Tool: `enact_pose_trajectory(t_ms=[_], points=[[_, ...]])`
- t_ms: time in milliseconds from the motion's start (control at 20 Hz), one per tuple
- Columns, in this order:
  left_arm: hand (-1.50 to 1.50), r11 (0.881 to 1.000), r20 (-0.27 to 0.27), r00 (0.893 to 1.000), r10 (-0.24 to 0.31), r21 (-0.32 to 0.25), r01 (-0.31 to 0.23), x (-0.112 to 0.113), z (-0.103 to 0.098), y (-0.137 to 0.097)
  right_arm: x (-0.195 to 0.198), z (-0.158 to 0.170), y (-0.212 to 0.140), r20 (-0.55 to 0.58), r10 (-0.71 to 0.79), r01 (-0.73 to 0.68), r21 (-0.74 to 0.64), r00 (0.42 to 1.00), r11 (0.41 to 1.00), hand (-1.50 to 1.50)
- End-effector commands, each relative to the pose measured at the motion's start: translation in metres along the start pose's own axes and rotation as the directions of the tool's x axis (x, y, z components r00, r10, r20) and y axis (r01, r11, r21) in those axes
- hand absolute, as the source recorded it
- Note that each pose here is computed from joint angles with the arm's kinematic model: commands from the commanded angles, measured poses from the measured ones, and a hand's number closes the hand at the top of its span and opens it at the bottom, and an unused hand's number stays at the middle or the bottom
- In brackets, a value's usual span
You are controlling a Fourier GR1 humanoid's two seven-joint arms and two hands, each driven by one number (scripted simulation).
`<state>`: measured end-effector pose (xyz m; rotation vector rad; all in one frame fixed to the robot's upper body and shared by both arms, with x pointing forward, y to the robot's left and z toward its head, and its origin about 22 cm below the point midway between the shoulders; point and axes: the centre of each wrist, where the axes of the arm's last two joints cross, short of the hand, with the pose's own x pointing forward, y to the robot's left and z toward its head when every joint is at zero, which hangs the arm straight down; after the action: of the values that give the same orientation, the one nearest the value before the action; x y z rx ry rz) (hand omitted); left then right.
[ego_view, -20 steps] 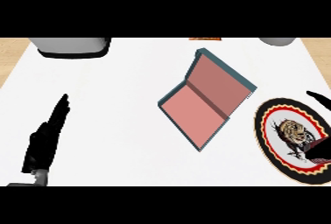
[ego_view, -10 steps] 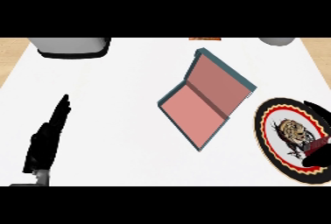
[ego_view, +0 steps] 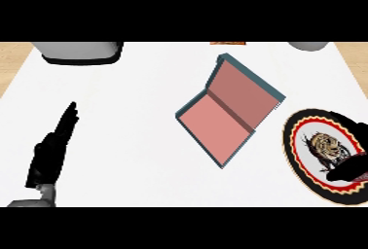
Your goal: Pick the cupcake from the plate and place it in the cardboard box
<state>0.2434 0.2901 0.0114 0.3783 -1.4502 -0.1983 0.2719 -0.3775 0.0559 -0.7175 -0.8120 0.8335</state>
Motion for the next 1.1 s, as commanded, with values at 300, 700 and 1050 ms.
enact_pose_trajectory(t_ms=[300, 700, 1050], points=[[0.00, 1.000, 0.000, 1.000, -0.006, 0.008, 0.006, 0.003, 0.021, 0.004, -0.010, -0.012, 0.006, 0.001, -0.008, 0.008, 0.008, 1.000, 1.000, -1.50], [0.00, 1.000, 0.007, 1.000, -0.003, 0.003, 0.003, -0.001, 0.005, -0.005, -0.015, -0.019, 0.021, -0.006, 0.015, -0.014, 0.027, 1.000, 1.000, -1.50], [0.00, 1.000, -0.002, 1.000, -0.004, -0.004, 0.004, -0.004, 0.004, -0.014, -0.016, -0.032, 0.044, -0.009, -0.034, 0.034, 0.071, 0.999, 0.997, 1.50]])
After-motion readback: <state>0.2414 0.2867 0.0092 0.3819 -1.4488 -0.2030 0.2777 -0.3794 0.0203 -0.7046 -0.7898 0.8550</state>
